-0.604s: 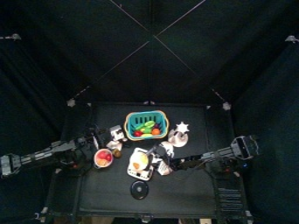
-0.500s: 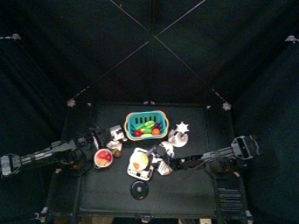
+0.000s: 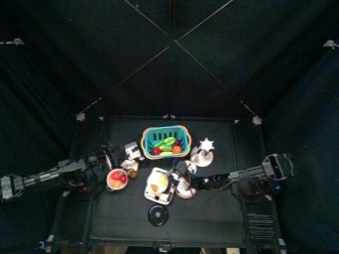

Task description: Place pairing knife onto stove

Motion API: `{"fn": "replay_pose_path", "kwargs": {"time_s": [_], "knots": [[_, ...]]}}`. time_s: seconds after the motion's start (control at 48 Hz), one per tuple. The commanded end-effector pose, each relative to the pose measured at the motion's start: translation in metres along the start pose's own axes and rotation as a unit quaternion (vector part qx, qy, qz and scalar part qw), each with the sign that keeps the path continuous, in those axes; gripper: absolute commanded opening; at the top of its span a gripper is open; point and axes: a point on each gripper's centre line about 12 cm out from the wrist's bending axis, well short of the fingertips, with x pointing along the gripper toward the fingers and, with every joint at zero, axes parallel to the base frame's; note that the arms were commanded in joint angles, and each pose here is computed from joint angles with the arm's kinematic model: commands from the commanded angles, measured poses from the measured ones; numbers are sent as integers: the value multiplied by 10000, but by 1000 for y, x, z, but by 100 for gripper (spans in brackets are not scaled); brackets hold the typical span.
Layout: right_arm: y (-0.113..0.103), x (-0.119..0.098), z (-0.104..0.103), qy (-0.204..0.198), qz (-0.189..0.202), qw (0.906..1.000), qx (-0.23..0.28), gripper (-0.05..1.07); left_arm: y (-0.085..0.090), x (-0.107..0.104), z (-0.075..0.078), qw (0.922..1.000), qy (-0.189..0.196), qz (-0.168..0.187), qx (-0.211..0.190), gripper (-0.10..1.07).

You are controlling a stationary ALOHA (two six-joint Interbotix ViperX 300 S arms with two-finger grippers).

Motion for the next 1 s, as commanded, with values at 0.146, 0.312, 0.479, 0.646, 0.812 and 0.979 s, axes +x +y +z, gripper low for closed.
{"fn": "replay_pose_path", "kwargs": {"time_s": [0.146,0.312,0.479,0.646,0.812,0.979], "knots": [[-22,-10,66,-951,-227,9952,-99,88,-12,1,6,9995,-44,-287,89,100],[-58,0,85,-1058,-378,9933,279,88,-25,0,3,9974,4,-644,316,100],[-68,13,83,-1063,245,9932,410,88,-30,-3,-15,9942,616,-768,442,100],[-67,18,77,-1072,697,9914,287,88,-28,-12,-35,9719,2219,-465,637,100],[-71,18,77,-1088,663,9916,213,88,-25,-17,-27,9575,2655,-210,1106,99],[-75,23,70,-1016,583,9931,62,88,-17,-22,-31,9395,3116,56,1419,99]]}}
